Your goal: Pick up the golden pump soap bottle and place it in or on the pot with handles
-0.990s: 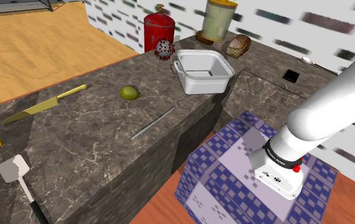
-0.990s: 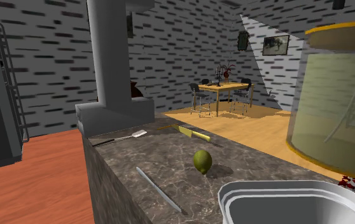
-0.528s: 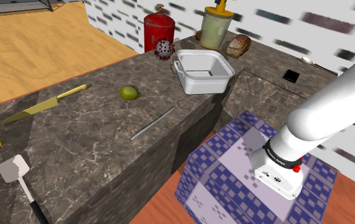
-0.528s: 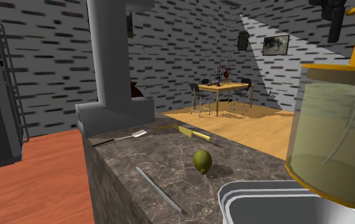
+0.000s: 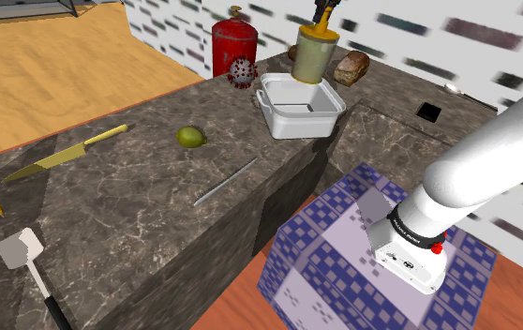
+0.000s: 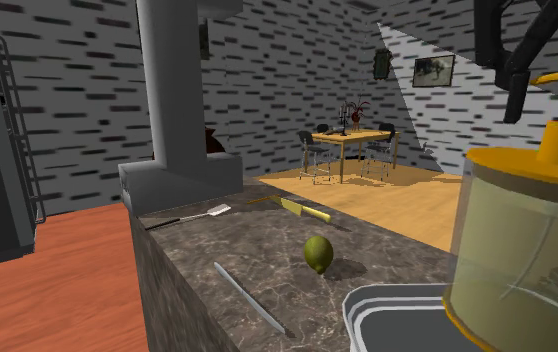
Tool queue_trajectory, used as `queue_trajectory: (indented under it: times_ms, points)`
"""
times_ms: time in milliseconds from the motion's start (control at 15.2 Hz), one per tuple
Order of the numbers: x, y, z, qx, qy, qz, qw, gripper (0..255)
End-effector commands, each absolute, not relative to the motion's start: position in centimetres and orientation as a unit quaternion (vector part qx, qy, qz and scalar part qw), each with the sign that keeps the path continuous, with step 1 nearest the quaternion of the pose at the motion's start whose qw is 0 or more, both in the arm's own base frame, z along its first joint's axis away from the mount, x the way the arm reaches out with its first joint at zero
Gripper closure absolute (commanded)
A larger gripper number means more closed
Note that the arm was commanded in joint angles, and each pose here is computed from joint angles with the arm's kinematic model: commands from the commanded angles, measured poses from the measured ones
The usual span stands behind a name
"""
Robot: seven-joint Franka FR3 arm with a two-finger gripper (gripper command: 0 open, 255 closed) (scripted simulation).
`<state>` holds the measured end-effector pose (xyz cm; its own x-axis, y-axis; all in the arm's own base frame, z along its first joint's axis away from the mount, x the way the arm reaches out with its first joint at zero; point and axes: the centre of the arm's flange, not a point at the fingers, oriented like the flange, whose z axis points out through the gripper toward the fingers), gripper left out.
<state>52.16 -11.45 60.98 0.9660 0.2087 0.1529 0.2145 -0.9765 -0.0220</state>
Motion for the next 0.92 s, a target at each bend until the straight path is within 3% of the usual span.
queue_trajectory:
  times_ms: [0,858]
  points:
    - [52.2,-11.4,60.0,-0.991,-0.107,-0.076,0.019,255]
    - [52.2,-11.4,55.1,-0.991,-0.107,-0.076,0.019,255]
